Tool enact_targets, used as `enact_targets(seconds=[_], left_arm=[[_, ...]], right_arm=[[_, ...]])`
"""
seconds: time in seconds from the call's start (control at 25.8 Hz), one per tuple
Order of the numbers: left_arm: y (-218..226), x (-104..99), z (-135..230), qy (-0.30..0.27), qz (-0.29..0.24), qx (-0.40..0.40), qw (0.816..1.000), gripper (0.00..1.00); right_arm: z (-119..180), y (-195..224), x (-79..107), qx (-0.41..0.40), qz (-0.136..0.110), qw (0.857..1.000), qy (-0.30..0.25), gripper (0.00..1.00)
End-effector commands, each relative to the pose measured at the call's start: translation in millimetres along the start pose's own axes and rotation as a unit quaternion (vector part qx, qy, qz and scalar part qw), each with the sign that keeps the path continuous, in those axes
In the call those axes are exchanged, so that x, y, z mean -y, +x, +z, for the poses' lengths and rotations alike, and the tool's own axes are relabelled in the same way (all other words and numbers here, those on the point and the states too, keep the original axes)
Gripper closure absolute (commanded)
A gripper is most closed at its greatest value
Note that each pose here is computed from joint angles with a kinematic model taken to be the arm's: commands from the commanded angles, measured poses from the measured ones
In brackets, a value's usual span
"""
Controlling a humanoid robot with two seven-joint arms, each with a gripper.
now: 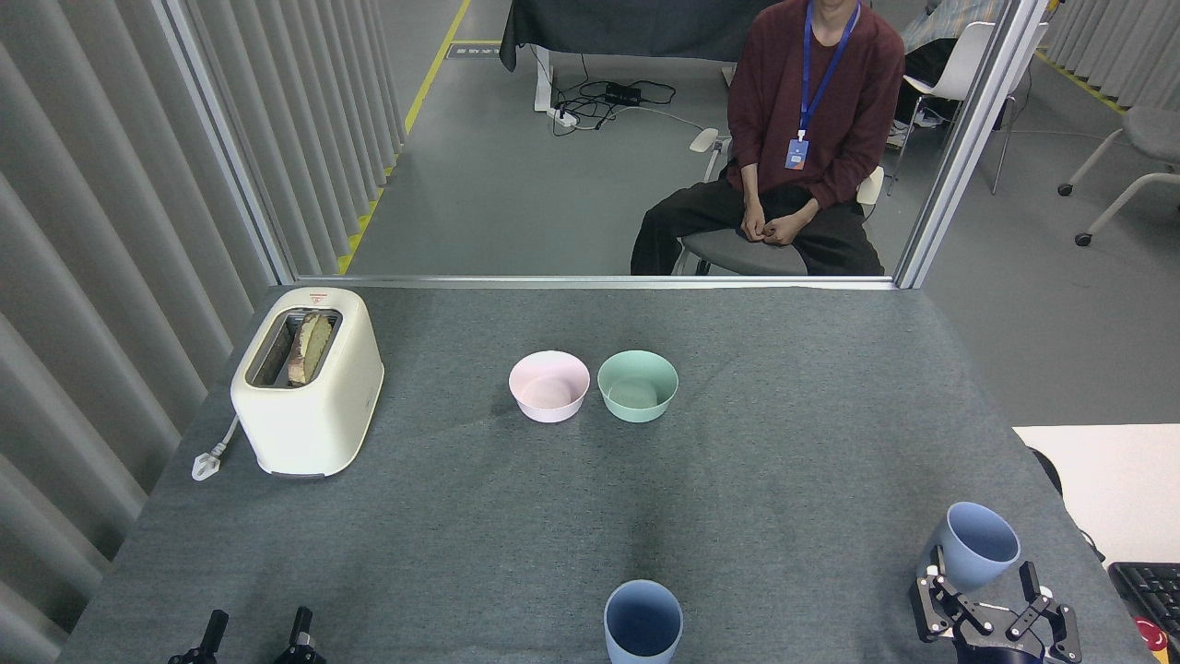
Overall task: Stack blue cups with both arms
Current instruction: 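Reach the right gripper to the other blue cup and grasp it, then lift the blue cup with the right gripper and move it over the placed cup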
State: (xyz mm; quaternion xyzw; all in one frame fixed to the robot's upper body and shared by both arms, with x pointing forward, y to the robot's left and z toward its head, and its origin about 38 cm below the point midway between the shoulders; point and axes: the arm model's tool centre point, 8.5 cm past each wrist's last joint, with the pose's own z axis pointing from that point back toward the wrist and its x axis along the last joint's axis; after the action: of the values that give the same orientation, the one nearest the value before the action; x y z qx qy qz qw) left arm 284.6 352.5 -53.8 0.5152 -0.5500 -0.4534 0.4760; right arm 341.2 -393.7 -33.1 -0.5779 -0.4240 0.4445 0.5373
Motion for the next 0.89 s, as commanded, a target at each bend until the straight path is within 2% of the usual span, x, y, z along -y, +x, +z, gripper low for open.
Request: enact_targets(seconds=[0.0, 0.16, 0.31, 0.35, 0.43, 0.47, 0.5, 0.58, 0.7, 0.81, 0.85], left_arm=[[0, 0, 0, 0.000, 0.000, 0.000, 1.000, 0.00], [0, 0, 0, 0.000, -0.001, 0.001, 1.000, 0.00], [0, 0, 0, 0.000, 0.000, 0.001, 1.000, 0.00], [0, 0, 0, 0.000, 0.000, 0.001, 1.000, 0.00], [0, 1, 1, 0.000, -0.001, 0.001, 1.000, 0.00], [0, 1, 1, 0.000, -0.001, 0.001, 1.000, 0.00], [0, 0, 1, 0.000, -0.001, 0.001, 1.000, 0.00], [0, 2, 7, -0.002, -0.001, 0.001, 1.000, 0.00], [0, 3, 9, -0.001, -0.002, 0.001, 1.000, 0.00], [1, 3, 11, -0.001, -0.001, 0.001, 1.000, 0.00], [1, 3, 11, 0.001, -0.001, 0.002, 1.000, 0.00]], right_arm=[[-12, 5, -1.2, 0.001, -0.005, 1.000, 0.004, 0.00], [-20, 10, -1.5, -0.001, -0.010, 1.000, 0.006, 0.00], [-29, 22, -0.3, 0.006, -0.002, 1.000, 0.007, 0.01], [-29, 22, -0.6, 0.006, 0.001, 1.000, 0.008, 0.13], [-29, 26, -0.8, 0.012, 0.001, 1.000, 0.009, 0.55], [-29, 27, -0.7, 0.016, 0.003, 1.000, 0.008, 0.69], [-29, 30, -0.7, 0.020, 0.002, 1.000, 0.008, 0.75], [-24, 42, 1.6, 0.041, -0.002, 0.999, -0.005, 0.78], [2, 78, 33.6, 0.136, -0.005, 0.988, -0.072, 0.81], [34, 109, 77.2, 0.214, -0.022, 0.967, -0.134, 0.86], [44, 124, 86.8, 0.242, -0.030, 0.960, -0.139, 0.86]])
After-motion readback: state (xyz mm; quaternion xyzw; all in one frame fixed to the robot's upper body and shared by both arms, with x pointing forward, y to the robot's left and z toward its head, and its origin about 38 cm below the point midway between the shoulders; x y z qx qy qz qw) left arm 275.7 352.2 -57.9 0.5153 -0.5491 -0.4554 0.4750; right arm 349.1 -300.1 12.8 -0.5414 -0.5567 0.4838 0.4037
